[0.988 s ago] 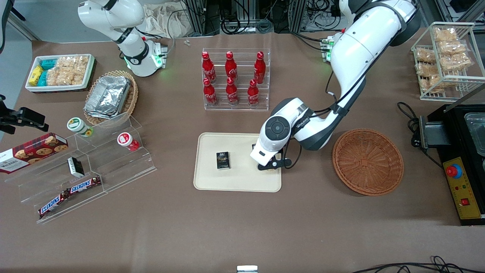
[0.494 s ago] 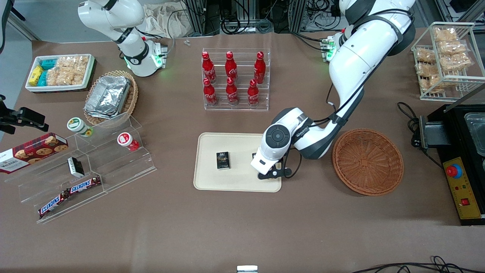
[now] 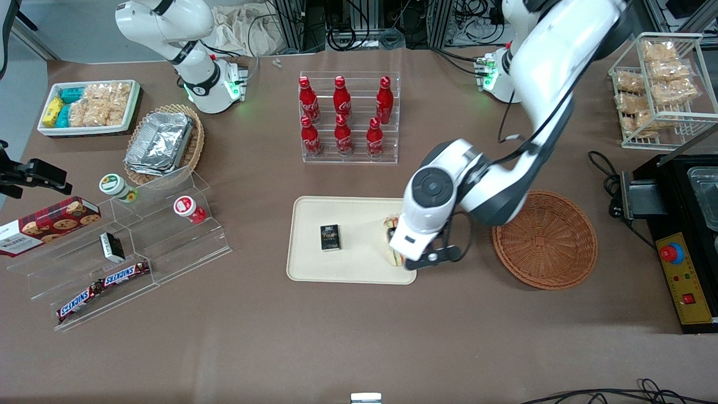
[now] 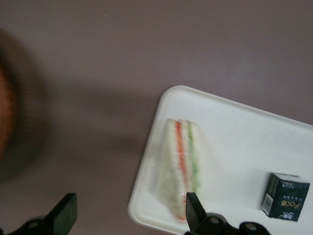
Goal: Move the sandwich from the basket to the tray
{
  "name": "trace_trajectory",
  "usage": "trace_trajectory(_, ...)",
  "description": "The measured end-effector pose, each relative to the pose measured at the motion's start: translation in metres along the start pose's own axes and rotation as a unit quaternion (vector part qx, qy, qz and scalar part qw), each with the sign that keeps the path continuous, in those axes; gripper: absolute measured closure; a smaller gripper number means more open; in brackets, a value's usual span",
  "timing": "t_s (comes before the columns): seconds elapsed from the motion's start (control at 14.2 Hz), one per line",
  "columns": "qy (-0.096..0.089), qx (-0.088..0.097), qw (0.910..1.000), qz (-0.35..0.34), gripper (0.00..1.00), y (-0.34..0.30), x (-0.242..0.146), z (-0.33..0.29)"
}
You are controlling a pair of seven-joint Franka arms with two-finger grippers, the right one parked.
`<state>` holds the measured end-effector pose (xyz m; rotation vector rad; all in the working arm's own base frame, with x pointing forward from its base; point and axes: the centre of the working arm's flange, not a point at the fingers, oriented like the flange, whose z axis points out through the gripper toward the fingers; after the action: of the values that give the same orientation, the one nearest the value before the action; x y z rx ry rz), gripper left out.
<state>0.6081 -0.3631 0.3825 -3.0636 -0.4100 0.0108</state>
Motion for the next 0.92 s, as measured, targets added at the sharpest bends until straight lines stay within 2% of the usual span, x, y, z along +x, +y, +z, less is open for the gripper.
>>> trace_trajectory(0.14,-0.014,-0.004,0.9999,0.007,0.0,-0.051,0.014,-0.045)
trace_trajectory(0.42,-0.037,-0.007,0.9981,0.048,0.0,-0.129,0.01,-0.078)
trace_trajectory(0.78,-0.04,0.019,0.9945,0.095,0.0,-0.192,0.016,-0.107)
trace_trajectory(0.92,-0.044,0.009,0.9922,0.117,0.0,-0.237,0.03,-0.12)
